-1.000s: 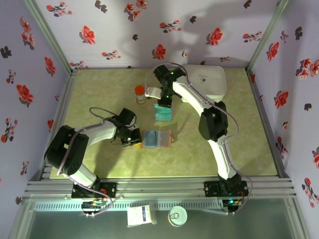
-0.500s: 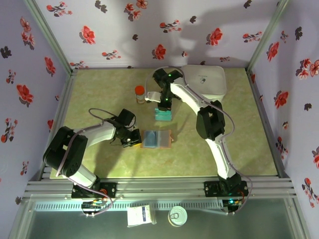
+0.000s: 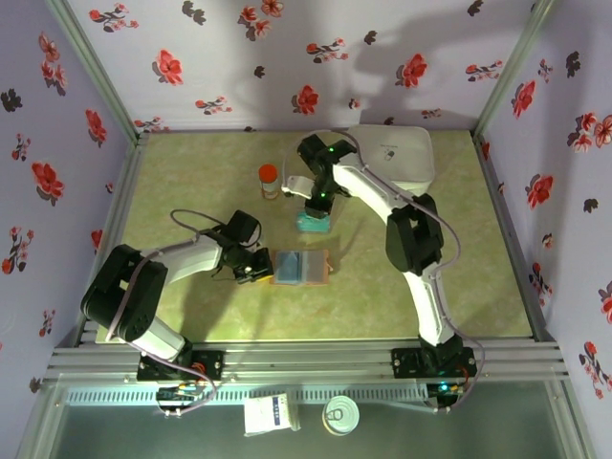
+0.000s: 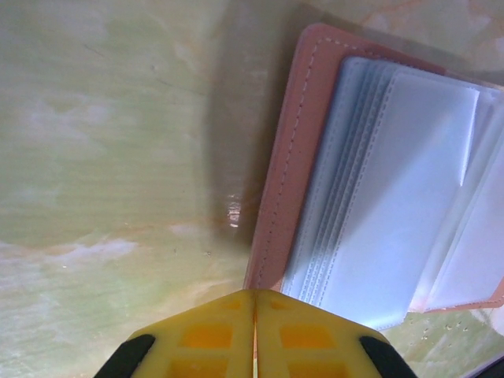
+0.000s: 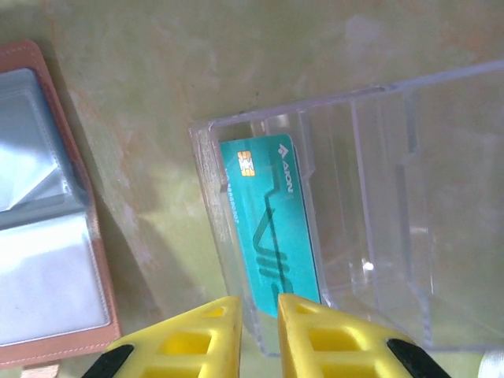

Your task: Take the credit cards out of the card holder

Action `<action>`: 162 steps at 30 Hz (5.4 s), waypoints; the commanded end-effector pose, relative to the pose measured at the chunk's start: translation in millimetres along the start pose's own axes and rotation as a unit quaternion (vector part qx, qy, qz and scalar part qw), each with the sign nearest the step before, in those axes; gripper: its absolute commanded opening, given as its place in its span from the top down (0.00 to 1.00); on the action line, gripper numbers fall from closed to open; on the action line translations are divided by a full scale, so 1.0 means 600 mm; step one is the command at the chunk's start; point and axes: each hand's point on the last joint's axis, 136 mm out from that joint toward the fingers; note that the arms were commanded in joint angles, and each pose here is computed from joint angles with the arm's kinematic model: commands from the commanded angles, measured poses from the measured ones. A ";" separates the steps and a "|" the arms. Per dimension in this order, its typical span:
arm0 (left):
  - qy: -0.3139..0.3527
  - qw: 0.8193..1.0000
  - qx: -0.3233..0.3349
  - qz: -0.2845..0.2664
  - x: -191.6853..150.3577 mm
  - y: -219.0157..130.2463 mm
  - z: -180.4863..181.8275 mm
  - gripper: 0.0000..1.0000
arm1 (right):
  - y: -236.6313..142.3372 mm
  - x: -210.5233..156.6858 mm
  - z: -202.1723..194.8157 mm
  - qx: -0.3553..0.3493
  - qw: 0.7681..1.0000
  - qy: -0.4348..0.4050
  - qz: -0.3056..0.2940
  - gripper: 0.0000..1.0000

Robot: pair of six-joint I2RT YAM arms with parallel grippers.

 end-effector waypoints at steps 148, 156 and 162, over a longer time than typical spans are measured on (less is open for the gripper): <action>0.039 0.993 -0.113 0.016 -0.004 -0.008 -0.158 0.79 | -0.002 -0.049 0.198 -0.006 0.774 0.617 -0.145 0.82; 0.054 0.992 -0.104 0.037 -0.025 0.021 -0.184 0.73 | -0.040 -0.120 0.186 -0.039 0.753 0.639 -0.154 0.81; 0.065 0.992 -0.095 0.051 -0.038 0.044 -0.200 0.58 | -0.049 -0.136 0.188 -0.043 0.749 0.643 -0.156 0.79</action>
Point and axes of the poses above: each hand's point on the last joint's axis, 136 mm out from that joint toward the fingers, its own y axis out along the fingers, its own z axis along the line the jaws close on, x = y × z, and after that the axes turned 11 degrees about -y, right-handed
